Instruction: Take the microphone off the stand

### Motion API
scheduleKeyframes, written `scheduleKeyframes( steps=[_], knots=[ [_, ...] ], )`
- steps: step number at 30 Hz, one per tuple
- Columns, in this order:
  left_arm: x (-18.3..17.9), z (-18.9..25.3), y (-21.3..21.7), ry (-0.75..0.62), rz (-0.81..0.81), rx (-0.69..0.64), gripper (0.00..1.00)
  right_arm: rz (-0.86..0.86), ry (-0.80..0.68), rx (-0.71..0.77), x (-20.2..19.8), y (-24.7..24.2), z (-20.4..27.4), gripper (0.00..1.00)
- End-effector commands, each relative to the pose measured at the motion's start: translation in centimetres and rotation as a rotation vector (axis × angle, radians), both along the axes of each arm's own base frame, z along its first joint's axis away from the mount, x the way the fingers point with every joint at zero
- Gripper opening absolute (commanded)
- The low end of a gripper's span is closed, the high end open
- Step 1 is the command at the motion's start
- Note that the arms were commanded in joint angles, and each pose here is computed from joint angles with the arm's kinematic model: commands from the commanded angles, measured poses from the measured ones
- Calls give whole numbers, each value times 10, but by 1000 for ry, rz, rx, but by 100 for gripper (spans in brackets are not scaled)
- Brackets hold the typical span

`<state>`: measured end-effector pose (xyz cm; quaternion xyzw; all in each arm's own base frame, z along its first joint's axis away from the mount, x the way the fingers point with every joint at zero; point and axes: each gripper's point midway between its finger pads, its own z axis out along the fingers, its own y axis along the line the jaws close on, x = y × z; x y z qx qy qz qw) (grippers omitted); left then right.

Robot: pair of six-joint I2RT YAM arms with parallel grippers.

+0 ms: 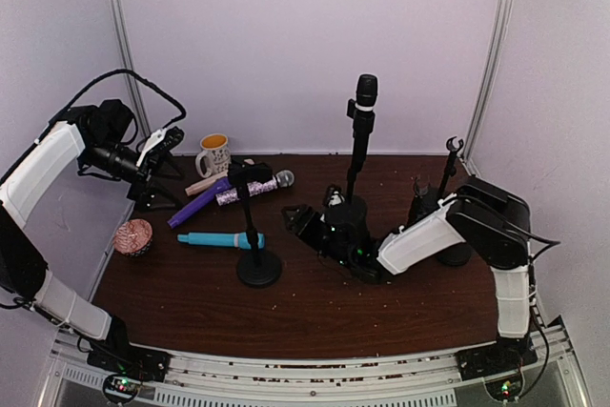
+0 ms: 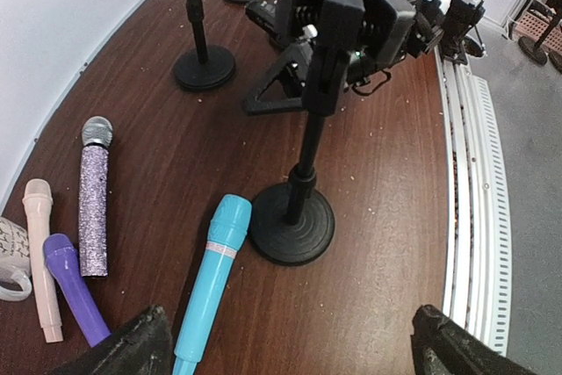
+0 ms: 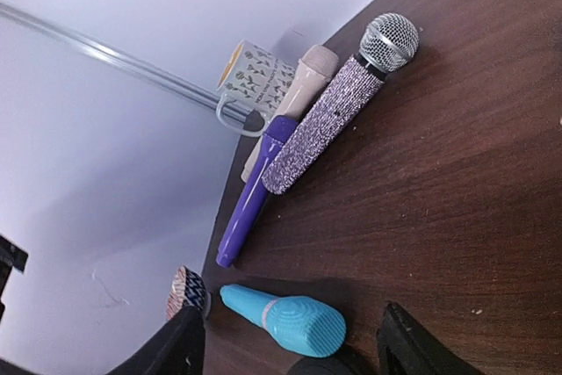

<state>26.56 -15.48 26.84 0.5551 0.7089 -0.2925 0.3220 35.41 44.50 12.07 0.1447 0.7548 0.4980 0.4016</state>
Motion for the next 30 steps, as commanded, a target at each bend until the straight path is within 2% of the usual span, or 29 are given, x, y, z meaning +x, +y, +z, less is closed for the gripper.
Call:
scheduleKeyframes(
  steps=[1,7,11,17,24,30],
  knots=[
    [7,5,-2,-8,6,-33,98,119,-278,-112,-33,11,52,67],
    [6,8,-1,-17,12,-29,98,266,-551,-317,-82,34,71,68],
    [5,10,-1,-18,15,-32,98,273,-649,-463,-91,43,73,67],
    [5,11,-1,-19,15,-30,98,255,-690,-558,-87,53,76,63],
    [4,13,-1,-20,17,-30,98,263,-700,-679,-77,71,65,53],
    [2,15,0,-27,14,-25,98,297,-709,-731,-85,75,51,49]
  ],
)
